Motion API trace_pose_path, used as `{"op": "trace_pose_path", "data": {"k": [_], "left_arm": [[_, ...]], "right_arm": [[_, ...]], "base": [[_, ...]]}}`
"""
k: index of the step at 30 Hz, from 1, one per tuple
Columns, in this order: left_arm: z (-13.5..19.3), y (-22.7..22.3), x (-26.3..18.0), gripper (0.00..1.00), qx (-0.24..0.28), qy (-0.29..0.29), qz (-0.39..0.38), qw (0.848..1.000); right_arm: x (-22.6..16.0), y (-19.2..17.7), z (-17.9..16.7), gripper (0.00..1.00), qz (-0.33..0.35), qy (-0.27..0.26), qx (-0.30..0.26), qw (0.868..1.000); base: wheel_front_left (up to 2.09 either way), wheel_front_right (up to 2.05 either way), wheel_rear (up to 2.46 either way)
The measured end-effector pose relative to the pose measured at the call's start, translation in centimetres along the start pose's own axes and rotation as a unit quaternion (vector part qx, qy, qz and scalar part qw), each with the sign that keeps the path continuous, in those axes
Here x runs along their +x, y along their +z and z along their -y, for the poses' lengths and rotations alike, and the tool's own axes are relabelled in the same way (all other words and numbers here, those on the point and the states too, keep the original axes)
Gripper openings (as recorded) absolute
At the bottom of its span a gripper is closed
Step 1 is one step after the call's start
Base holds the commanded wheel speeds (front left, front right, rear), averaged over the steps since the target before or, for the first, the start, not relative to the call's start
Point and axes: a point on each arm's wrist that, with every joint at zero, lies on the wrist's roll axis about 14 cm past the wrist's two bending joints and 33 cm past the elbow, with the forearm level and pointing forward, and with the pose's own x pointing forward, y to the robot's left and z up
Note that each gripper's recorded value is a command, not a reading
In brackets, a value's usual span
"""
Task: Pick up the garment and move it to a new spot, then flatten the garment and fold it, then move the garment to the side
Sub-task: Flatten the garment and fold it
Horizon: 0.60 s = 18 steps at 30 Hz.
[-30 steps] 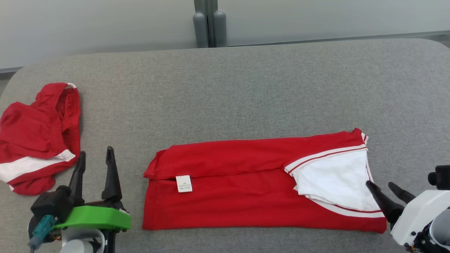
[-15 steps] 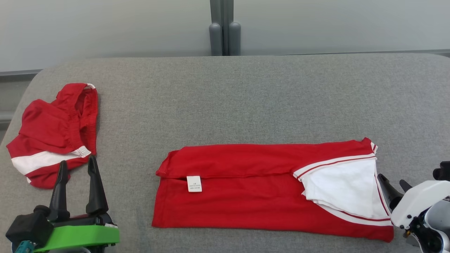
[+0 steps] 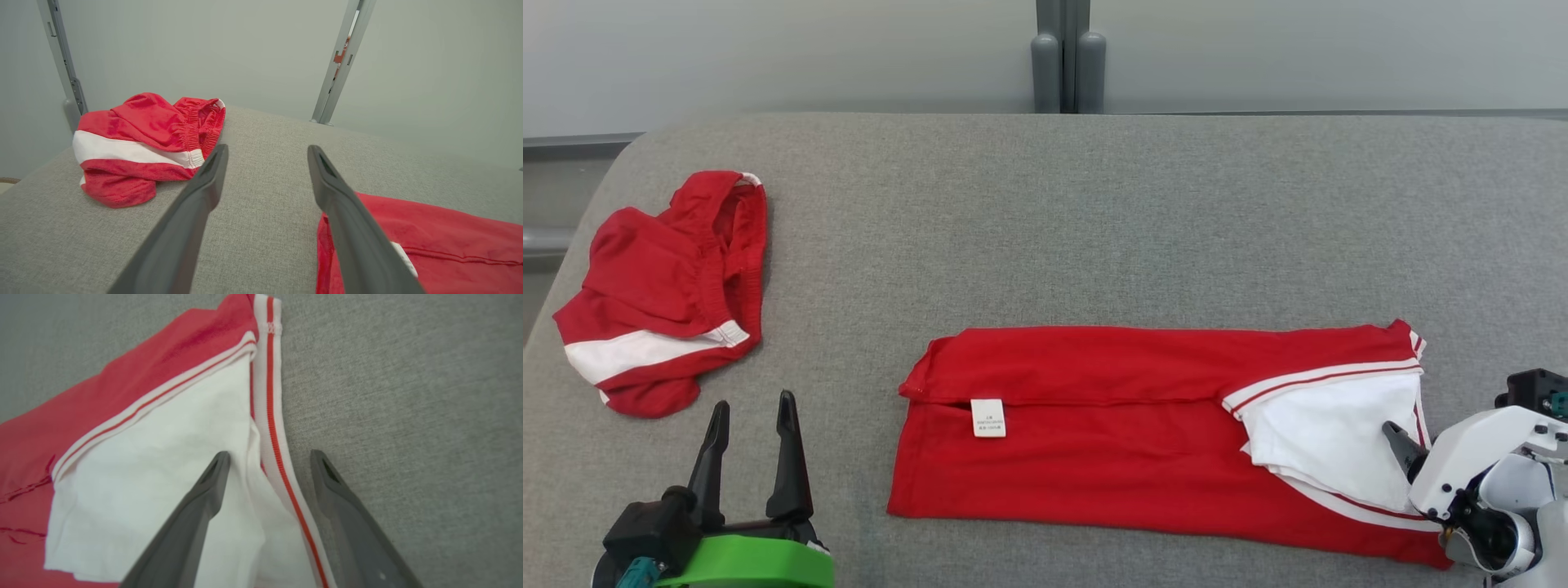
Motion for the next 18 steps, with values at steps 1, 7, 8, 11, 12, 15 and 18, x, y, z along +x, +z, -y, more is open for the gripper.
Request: {"op": "trace_pose_path", "data": {"k": [1, 7, 8, 11, 12, 15, 18], "left_arm": [[-0.1, -0.1, 0.0, 1.00, 0.000, 0.001, -0.002, 1.000], [0.1, -0.3, 0.1, 1.00, 0.002, -0.001, -0.006, 1.000], [0.2, -0.3, 0.1, 1.00, 0.001, -0.003, -0.005, 1.000], [0.5, -0.3, 0.3, 1.00, 0.001, -0.007, -0.006, 1.000], [0.5, -0.4, 0.3, 1.00, 0.001, -0.007, -0.006, 1.000], [0.5, -0.5, 0.4, 1.00, 0.001, -0.007, -0.008, 1.000], [0.6, -0.6, 0.6, 1.00, -0.001, -0.007, -0.008, 1.000]], "right_arm": [[0.3, -0.2, -0.1, 1.00, -0.006, 0.000, 0.001, 1.000], [1.3, -0.8, -0.2, 1.00, -0.029, -0.004, 0.001, 1.000], [1.4, -0.9, -0.1, 1.00, -0.033, -0.005, 0.001, 0.999], [1.8, -1.2, -0.1, 1.00, -0.045, -0.009, -0.001, 0.999], [2.0, -1.3, -0.4, 1.00, -0.047, -0.006, -0.001, 0.999], [2.3, -1.2, -0.8, 0.22, -0.053, -0.001, -0.008, 0.999], [2.6, -0.9, -0.8, 0.00, -0.049, -0.005, -0.031, 0.998]], "base": [[0.00, 0.00, 0.00], [0.00, 0.00, 0.00], [0.00, 0.00, 0.00], [0.00, 0.00, 0.00], [0.00, 0.00, 0.00], [0.00, 0.00, 0.00], [0.00, 0.00, 0.00]]}}
